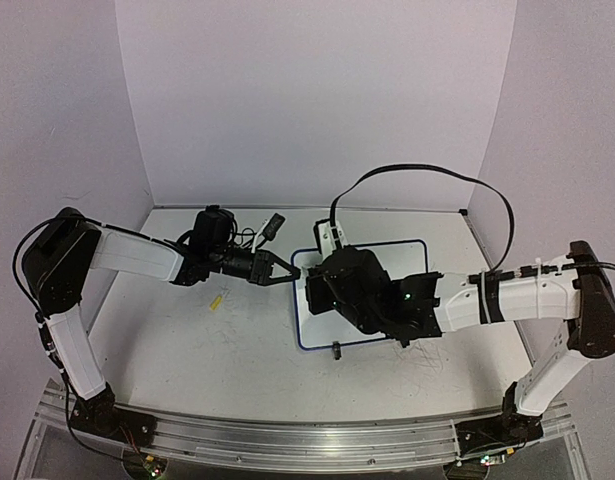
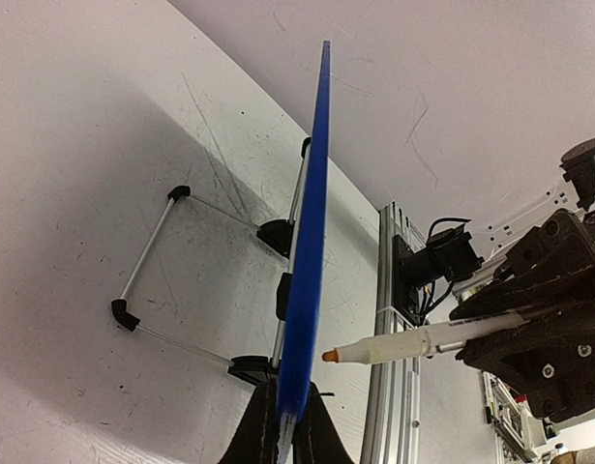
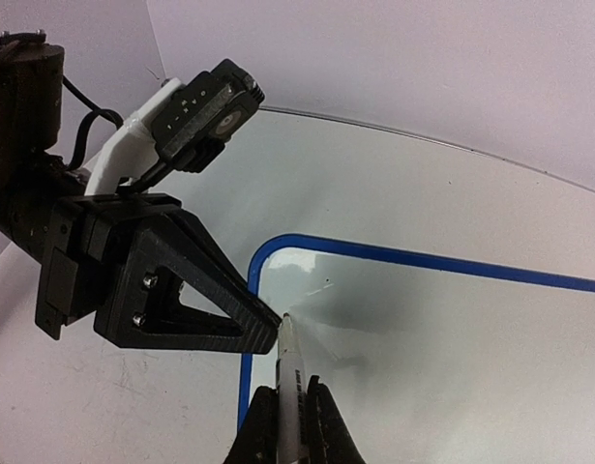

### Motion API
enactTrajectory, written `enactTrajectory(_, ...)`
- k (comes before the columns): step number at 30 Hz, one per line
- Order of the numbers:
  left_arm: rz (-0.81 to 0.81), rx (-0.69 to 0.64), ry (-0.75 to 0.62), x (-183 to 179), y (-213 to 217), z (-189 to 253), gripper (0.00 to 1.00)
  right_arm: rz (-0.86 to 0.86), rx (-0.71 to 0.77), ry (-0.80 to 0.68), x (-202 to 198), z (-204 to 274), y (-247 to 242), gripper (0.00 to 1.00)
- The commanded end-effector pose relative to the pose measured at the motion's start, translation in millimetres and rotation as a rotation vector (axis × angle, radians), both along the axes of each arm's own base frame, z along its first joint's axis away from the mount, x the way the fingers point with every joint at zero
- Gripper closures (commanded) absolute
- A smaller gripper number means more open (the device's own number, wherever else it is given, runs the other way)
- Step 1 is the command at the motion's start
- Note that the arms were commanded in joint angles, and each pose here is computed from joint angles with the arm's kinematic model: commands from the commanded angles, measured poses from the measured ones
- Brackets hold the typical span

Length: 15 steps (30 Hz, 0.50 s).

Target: Write a sentence on the whiteboard

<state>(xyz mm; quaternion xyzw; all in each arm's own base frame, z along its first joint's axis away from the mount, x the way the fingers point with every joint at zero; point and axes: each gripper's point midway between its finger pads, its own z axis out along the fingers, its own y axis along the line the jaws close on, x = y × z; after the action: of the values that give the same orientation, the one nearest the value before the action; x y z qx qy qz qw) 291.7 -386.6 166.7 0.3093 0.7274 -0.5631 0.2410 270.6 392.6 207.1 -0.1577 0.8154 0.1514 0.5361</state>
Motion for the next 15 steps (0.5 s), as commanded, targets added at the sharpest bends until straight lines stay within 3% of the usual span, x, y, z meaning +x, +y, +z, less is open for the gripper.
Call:
enactTrajectory(1, -0.011, -0.01, 0.016, -7.4, -0.9, 7.1, 1.0, -0.026, 0.051, -0.04, 6.2, 18.2, 8.5, 1.0)
enactTrajectory(15, -0.015, -0.012, 0.012, -9.1, -1.6, 8.5, 1.0, -0.071, 0.039, -0.041, 9.2, 9.7, -1.1, 1.0)
